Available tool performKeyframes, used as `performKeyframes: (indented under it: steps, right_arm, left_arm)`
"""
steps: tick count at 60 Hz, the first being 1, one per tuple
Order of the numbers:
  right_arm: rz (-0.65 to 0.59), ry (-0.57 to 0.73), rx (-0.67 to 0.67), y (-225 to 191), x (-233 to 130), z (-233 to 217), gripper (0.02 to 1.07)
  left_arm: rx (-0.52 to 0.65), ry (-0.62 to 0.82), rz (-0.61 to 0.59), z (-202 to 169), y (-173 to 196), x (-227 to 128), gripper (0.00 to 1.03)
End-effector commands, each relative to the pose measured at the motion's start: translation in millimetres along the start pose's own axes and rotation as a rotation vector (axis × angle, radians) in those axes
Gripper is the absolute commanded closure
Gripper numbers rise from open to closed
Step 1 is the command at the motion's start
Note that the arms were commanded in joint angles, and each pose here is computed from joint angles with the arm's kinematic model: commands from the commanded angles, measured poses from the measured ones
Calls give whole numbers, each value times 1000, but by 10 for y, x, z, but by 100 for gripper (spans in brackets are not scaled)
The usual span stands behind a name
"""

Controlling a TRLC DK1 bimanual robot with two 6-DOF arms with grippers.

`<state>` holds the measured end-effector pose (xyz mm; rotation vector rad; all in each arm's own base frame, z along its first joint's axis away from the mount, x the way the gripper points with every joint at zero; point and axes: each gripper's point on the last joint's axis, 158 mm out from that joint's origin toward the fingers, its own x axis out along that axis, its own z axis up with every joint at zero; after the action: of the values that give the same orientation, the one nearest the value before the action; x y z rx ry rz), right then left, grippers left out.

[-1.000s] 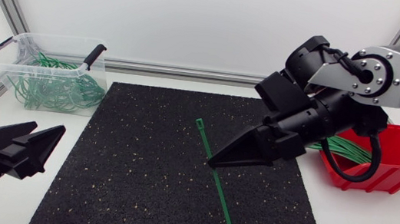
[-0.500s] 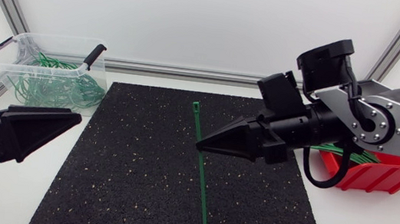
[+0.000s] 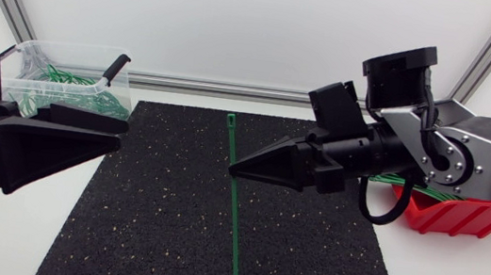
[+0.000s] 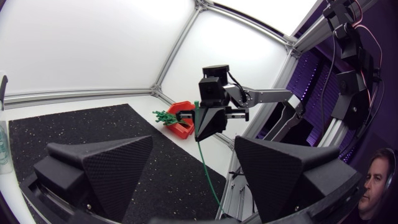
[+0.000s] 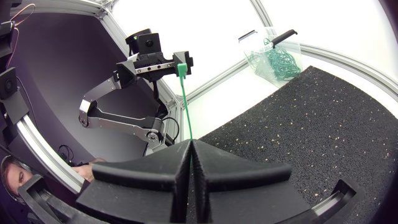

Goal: Take a green cable tie from the red box, thread the tail through the head to close it, then place it in the transparent bin on the left.

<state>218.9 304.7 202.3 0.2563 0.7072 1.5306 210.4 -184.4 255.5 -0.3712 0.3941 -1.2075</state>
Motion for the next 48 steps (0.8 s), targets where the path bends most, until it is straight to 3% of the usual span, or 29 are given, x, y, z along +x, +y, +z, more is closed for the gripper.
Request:
performKeyframes:
  steps: [1, 24, 48]
  right_arm:
    - [21, 13, 32, 1, 60, -68, 101]
    - [21, 6, 58, -6, 63, -84, 101]
    - [14, -15, 88, -97, 10, -69, 101]
  left_arm:
    - [35, 22, -74, 78, -96, 92, 12]
    - [38, 121, -260, 18, -156, 645, 11]
    - [50, 153, -316, 19, -259, 989, 12]
